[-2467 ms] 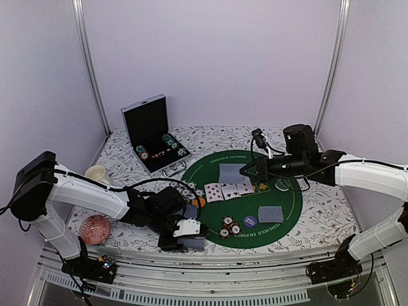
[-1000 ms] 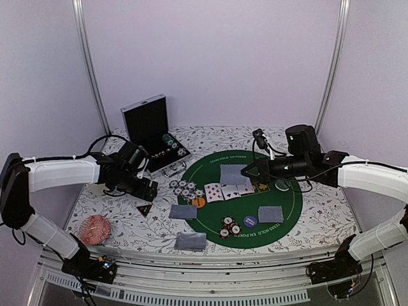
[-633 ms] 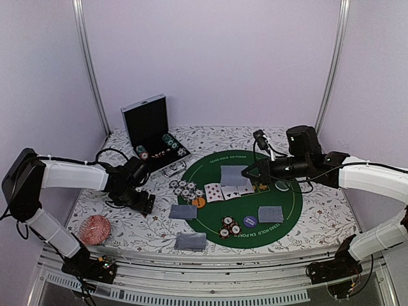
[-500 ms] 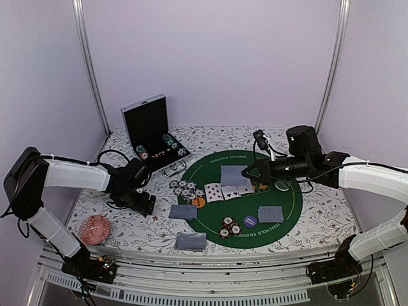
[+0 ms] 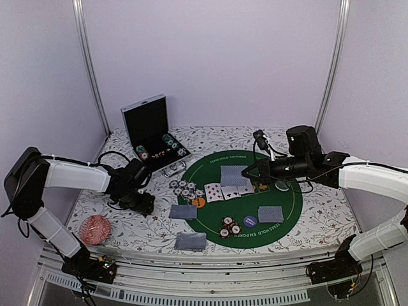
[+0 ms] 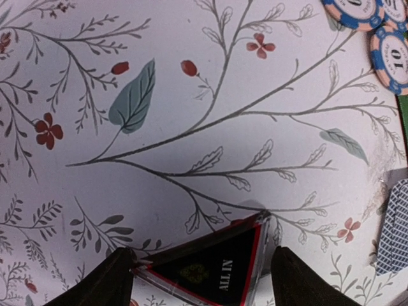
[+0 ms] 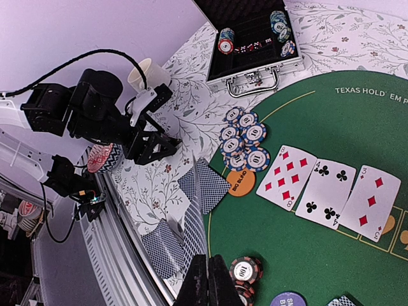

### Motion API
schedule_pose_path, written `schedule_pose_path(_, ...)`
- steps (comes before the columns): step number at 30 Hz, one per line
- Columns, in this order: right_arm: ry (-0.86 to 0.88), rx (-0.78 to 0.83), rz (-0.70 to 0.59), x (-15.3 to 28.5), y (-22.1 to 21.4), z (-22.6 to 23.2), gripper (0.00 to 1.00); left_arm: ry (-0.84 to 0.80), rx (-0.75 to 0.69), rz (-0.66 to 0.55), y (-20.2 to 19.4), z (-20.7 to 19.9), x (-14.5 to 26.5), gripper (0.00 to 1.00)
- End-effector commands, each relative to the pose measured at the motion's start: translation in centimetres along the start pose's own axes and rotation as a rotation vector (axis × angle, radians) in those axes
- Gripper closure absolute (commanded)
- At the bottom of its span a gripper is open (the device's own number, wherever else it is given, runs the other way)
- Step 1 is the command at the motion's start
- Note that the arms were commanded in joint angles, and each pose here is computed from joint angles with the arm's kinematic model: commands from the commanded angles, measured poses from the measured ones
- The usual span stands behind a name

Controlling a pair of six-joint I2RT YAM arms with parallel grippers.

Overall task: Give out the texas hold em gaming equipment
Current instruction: Pick up the all-in button from the center of the board.

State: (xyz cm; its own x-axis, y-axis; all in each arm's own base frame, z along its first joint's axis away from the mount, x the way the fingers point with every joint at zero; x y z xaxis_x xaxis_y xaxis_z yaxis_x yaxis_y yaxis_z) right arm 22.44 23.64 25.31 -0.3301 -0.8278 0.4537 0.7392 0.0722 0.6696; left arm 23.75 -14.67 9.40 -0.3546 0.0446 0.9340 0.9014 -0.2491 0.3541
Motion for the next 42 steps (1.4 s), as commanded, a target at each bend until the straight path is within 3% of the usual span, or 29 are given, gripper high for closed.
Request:
schedule_pose_path(1, 0.014, 0.010, 0.011, -0.1, -0.1, 0.2, 0.98, -0.016, -0.020, 0.047, -0.9, -0.3, -0.8, 0.26)
schedule_pose_path(27, 0.013, 0.021, 0.013, 0.1, 0.1, 0.4, 0.98, 0.007, -0.002, 0.075, -2.8, 0.5, -0.5, 0.27)
schedule_pose_path(39, 0.018, 0.025, 0.011, 0.2, 0.3, 0.6, 0.98, 0.000, -0.009, 0.051, -2.3, 0.4, -0.1, 0.46)
schedule_pose_path(42, 0.022, 0.025, 0.010, 0.2, 0.4, 0.7, 0.98, -0.013, -0.012, 0.033, -1.9, 0.3, 0.3, 0.55)
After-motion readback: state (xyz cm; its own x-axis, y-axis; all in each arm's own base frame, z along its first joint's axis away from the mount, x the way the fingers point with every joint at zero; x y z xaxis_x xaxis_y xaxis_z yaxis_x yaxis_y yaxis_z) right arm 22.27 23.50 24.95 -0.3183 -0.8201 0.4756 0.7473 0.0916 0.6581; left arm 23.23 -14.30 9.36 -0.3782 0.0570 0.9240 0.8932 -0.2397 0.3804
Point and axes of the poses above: each gripper's point midway between its finger pads, its own x axis back along the fingers, its own z axis along the line the jaws close on, y = z × x, the point moved 9 cm from there along x, back along the fingers, and after that the axes turned 6 degrees about -x, right-handed, at the moved point
